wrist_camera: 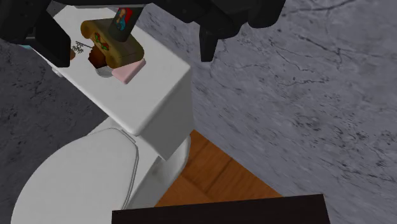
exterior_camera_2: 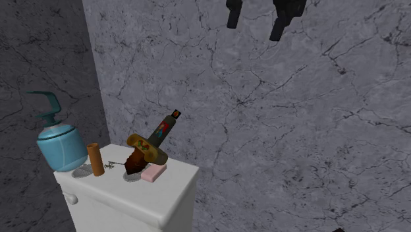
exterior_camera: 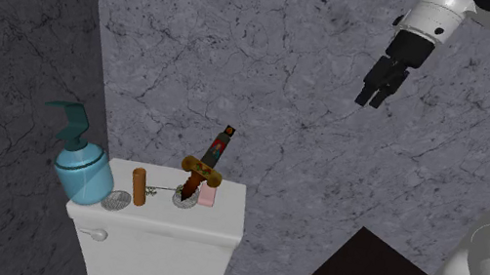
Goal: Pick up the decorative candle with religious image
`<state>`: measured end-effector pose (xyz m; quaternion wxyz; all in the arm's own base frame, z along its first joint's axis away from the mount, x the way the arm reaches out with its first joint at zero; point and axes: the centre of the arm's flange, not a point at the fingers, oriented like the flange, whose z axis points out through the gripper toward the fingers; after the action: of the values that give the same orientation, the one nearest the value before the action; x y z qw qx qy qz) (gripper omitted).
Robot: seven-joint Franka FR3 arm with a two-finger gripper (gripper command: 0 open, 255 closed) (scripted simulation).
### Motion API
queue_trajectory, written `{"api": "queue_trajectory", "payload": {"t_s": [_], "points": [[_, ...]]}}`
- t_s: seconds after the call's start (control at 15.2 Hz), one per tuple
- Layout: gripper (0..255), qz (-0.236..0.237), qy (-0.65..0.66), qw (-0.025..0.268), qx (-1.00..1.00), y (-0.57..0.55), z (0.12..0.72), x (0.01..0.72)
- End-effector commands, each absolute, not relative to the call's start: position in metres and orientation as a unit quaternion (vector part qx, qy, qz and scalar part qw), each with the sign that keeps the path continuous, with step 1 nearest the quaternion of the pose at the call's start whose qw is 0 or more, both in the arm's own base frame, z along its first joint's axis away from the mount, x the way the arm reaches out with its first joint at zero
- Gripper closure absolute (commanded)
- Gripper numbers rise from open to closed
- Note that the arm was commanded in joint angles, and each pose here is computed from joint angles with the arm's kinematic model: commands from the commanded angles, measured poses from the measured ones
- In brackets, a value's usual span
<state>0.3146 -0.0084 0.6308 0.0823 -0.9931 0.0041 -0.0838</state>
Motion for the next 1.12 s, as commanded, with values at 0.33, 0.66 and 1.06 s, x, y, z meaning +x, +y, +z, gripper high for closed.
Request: {"api": "queue_trajectory", "payload": {"t_s": [0.33, 0.66, 1.06], "points": [[0, -0.093, -0.015, 0.035, -0.995, 0.044, 0.593, 0.349], [0, -0.102, -0.034, -0.013, -0.994, 0.093, 0.551, 0.383], [0, -0.112, -0.056, -0.069, -0.990, 0.148, 0.495, 0.423]]}}
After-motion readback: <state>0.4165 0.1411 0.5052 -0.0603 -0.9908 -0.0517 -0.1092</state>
